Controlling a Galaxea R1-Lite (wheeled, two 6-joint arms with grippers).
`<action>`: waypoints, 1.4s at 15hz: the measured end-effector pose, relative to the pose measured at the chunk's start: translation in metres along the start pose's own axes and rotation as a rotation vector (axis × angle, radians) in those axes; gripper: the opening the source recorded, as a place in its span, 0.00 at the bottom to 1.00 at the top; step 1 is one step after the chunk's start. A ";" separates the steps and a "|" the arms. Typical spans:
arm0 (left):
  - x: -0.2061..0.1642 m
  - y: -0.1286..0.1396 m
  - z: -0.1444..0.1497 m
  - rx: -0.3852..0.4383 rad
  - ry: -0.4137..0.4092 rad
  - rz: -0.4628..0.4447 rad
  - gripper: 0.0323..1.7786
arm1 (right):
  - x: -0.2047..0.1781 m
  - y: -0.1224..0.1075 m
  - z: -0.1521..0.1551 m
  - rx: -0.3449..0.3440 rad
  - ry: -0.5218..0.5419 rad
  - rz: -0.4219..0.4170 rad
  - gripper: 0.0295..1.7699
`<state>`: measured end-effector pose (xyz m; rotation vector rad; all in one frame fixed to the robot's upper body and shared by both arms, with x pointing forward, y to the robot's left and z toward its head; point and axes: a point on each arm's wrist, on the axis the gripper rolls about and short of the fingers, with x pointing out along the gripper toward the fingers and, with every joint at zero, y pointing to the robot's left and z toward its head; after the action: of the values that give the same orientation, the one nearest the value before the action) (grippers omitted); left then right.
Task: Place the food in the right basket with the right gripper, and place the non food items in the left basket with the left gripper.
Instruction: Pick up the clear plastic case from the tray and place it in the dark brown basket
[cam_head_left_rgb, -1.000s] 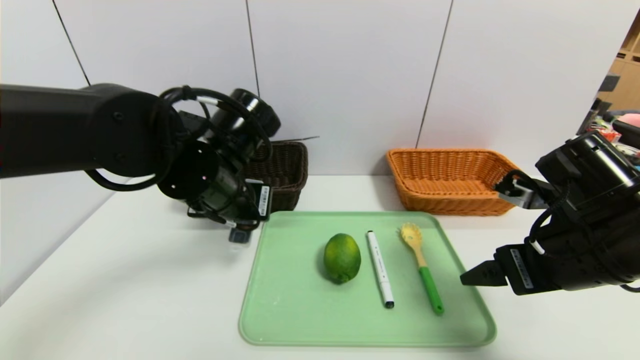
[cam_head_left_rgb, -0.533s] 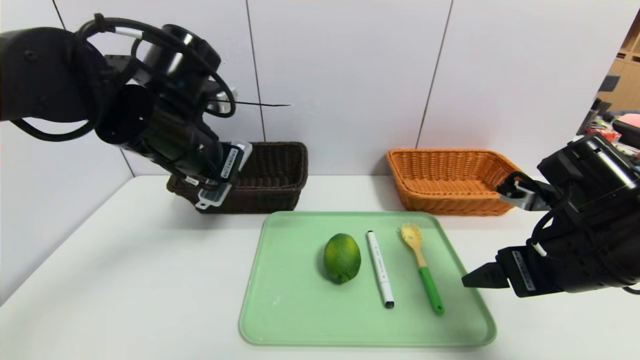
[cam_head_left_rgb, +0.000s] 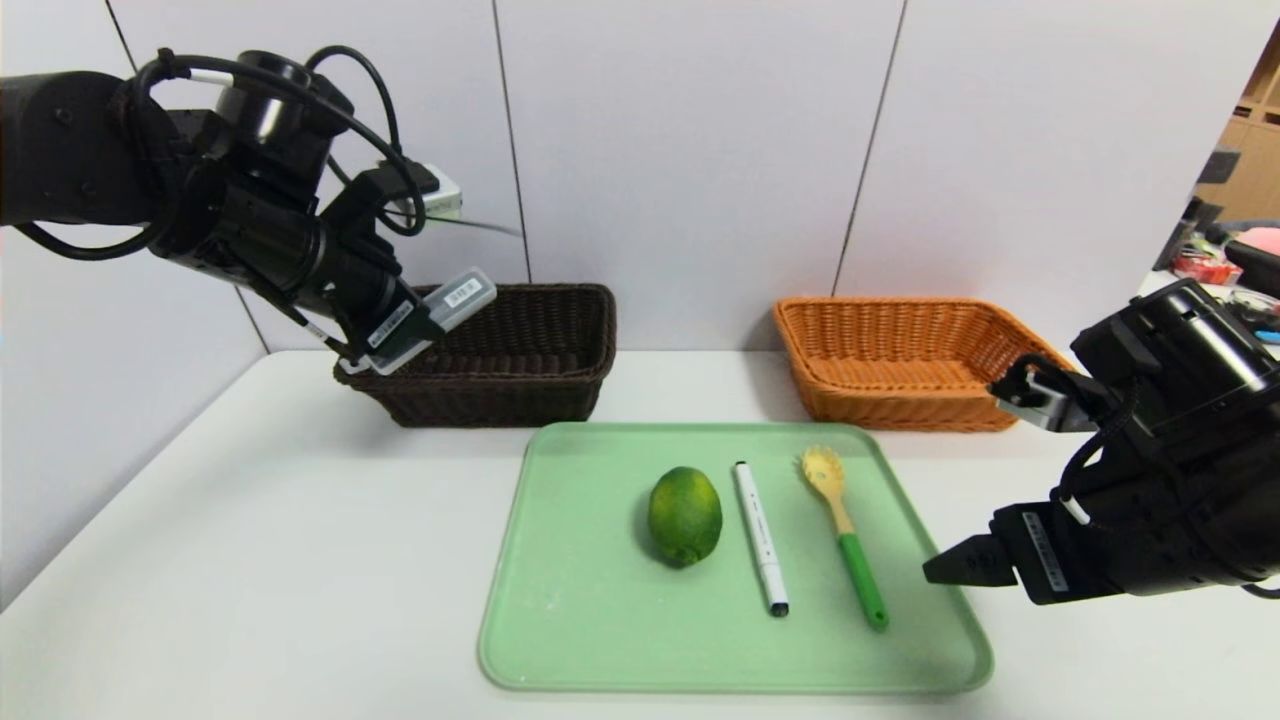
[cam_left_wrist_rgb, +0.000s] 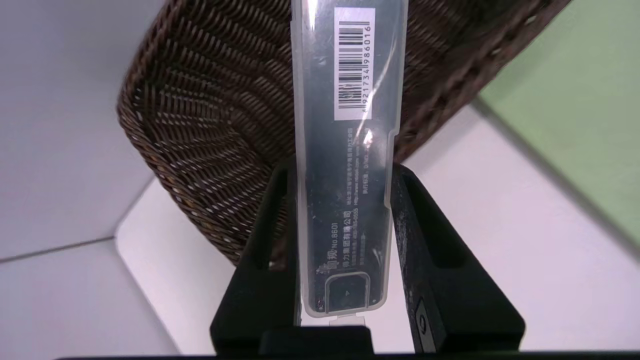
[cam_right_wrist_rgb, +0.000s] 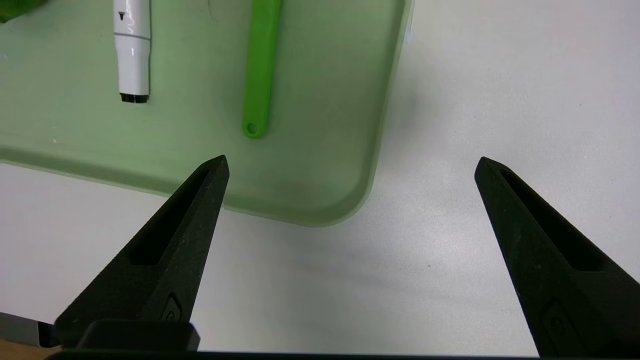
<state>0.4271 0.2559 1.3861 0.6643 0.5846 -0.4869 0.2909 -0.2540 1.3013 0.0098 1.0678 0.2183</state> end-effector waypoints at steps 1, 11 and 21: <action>0.008 0.008 -0.001 0.059 0.007 0.010 0.31 | 0.000 0.000 0.001 0.000 -0.004 0.002 0.96; 0.075 0.036 -0.007 0.297 0.048 0.021 0.31 | 0.002 0.003 0.001 -0.009 -0.001 0.012 0.96; 0.101 0.036 -0.009 0.292 0.035 0.035 0.59 | 0.001 0.003 -0.001 -0.009 -0.003 0.011 0.96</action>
<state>0.5191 0.2639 1.3309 0.9611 0.5382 -0.5342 0.2902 -0.2511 1.3009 0.0076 1.0643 0.2329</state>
